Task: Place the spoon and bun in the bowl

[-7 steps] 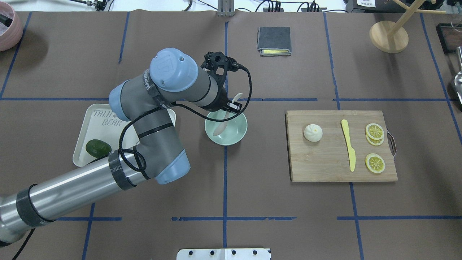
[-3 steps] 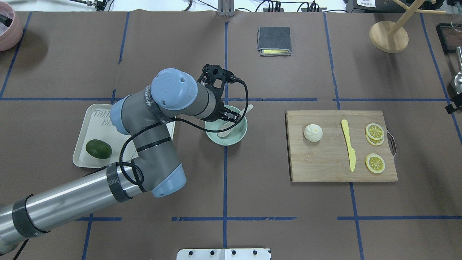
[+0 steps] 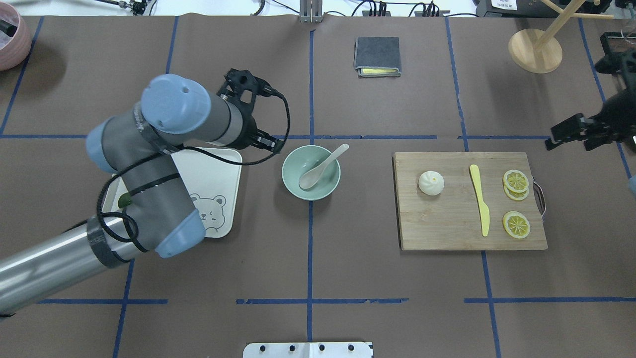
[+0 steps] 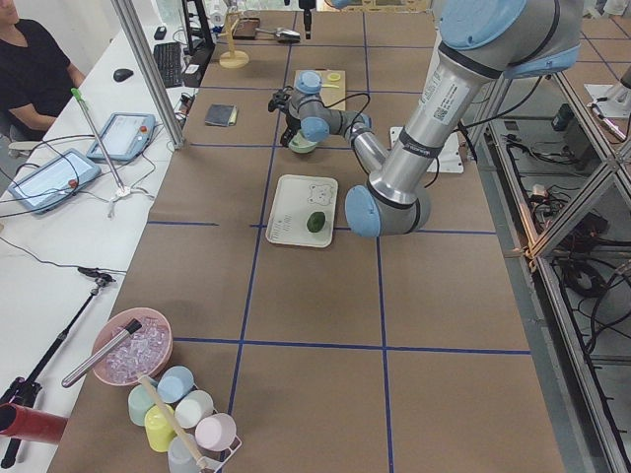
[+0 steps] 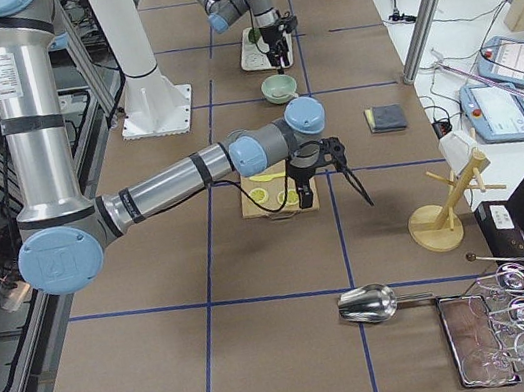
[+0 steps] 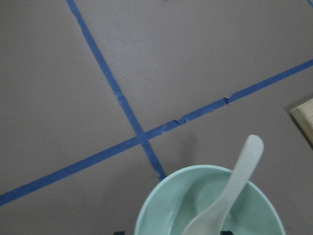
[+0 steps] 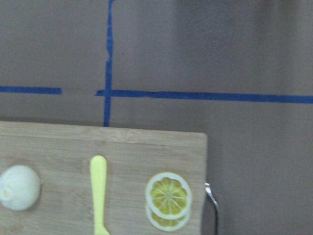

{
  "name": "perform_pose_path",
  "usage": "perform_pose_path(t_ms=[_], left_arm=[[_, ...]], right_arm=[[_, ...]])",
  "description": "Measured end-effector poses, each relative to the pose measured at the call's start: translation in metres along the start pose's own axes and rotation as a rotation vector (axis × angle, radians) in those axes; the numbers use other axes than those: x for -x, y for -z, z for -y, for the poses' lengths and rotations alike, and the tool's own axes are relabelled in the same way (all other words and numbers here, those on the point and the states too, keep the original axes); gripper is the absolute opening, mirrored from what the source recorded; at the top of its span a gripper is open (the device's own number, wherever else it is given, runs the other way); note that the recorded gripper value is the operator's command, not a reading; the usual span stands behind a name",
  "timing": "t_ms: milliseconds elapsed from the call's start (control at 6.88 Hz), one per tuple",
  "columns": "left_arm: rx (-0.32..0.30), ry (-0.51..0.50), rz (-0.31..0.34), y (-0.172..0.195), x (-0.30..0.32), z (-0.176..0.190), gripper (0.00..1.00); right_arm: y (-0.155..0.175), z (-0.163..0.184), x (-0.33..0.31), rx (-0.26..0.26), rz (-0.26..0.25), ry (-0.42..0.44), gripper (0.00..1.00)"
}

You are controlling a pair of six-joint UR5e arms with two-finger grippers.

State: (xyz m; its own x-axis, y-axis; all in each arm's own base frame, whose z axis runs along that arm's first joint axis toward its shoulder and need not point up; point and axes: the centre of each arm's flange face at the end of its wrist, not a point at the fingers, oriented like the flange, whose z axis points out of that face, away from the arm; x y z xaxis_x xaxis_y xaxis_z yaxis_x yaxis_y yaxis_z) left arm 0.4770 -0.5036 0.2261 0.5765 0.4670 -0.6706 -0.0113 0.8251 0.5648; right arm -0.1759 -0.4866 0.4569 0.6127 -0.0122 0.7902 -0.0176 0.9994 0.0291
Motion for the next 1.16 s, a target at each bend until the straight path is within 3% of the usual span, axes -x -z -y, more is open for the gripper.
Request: perform_pose_path(t_ms=[291, 582, 1164], left_arm=[[0.043, -0.115, 0.109, 0.048, 0.084, 0.018, 0.72], [0.098, -0.176, 0.141, 0.086, 0.158, 0.001, 0.73], [0.111, -0.182, 0.155, 0.094, 0.177, -0.009, 0.76]], right_arm=[[-0.046, -0.012, 0.1, -0.008, 0.018, -0.07, 1.0], [-0.09, -0.034, 0.18, -0.025, 0.002, -0.111, 0.99], [-0.143, -0.029, 0.202, -0.067, -0.081, -0.128, 0.83]])
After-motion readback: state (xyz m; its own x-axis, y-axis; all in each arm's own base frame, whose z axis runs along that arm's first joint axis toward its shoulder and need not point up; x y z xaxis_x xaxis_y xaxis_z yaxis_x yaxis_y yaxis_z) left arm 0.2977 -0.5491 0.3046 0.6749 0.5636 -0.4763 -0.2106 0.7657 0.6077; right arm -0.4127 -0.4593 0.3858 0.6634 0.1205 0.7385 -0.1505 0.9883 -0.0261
